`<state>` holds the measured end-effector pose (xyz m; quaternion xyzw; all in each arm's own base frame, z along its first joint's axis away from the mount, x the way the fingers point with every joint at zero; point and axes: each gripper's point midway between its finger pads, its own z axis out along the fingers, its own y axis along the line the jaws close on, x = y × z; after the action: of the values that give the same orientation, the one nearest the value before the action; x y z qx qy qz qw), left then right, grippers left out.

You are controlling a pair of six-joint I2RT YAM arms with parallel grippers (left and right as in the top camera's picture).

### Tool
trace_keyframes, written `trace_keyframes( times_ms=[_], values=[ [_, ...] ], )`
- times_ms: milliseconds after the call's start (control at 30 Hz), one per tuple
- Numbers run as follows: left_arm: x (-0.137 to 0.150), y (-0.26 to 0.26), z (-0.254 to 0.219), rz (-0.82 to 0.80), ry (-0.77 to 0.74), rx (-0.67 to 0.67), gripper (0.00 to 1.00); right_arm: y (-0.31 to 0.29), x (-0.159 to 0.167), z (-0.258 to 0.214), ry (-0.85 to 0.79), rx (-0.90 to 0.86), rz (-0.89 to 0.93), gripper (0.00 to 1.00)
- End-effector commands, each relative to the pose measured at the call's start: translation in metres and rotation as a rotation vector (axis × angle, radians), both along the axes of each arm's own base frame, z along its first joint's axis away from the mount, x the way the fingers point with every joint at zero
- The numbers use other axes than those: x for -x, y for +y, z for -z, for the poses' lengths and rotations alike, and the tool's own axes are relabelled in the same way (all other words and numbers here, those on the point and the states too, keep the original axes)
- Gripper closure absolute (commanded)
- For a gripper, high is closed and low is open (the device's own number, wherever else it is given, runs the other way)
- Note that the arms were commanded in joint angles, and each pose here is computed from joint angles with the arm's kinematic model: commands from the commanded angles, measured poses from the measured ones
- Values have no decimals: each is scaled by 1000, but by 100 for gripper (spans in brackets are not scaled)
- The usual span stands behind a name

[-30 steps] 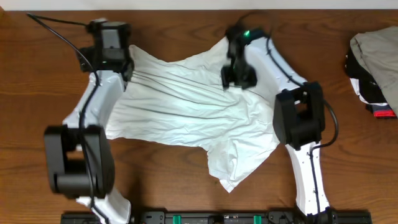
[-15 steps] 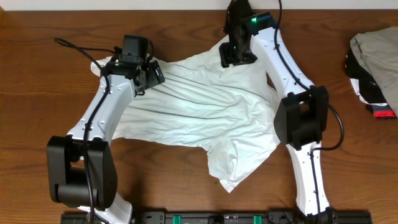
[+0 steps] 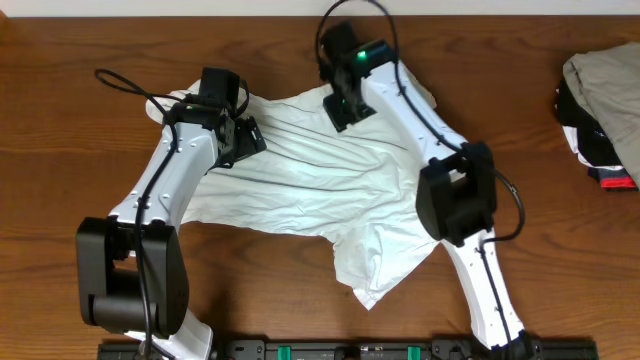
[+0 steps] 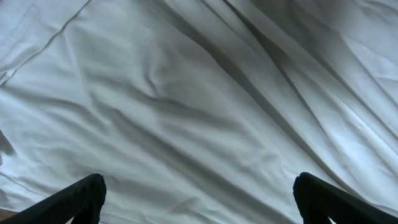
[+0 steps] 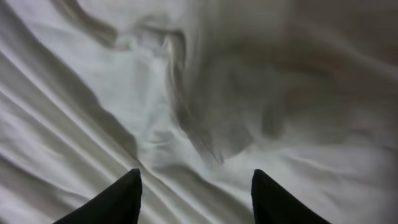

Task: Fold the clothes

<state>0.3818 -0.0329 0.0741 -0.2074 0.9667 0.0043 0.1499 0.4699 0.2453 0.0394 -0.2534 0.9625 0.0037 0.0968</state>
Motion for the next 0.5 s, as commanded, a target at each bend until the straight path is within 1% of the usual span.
trace_keyframes(
  times_ms=[0,167,467],
  values=[
    [4,-1,6,-7,23,4,2,-15,-3,15,-20,127,-58,46],
    [4,-1,6,-7,23,4,2,-14,-5,20,-26,137,-78,47],
    [4,-1,6,-7,23,4,2,-11,-5,46,-4,149,-92,51]
  ],
)
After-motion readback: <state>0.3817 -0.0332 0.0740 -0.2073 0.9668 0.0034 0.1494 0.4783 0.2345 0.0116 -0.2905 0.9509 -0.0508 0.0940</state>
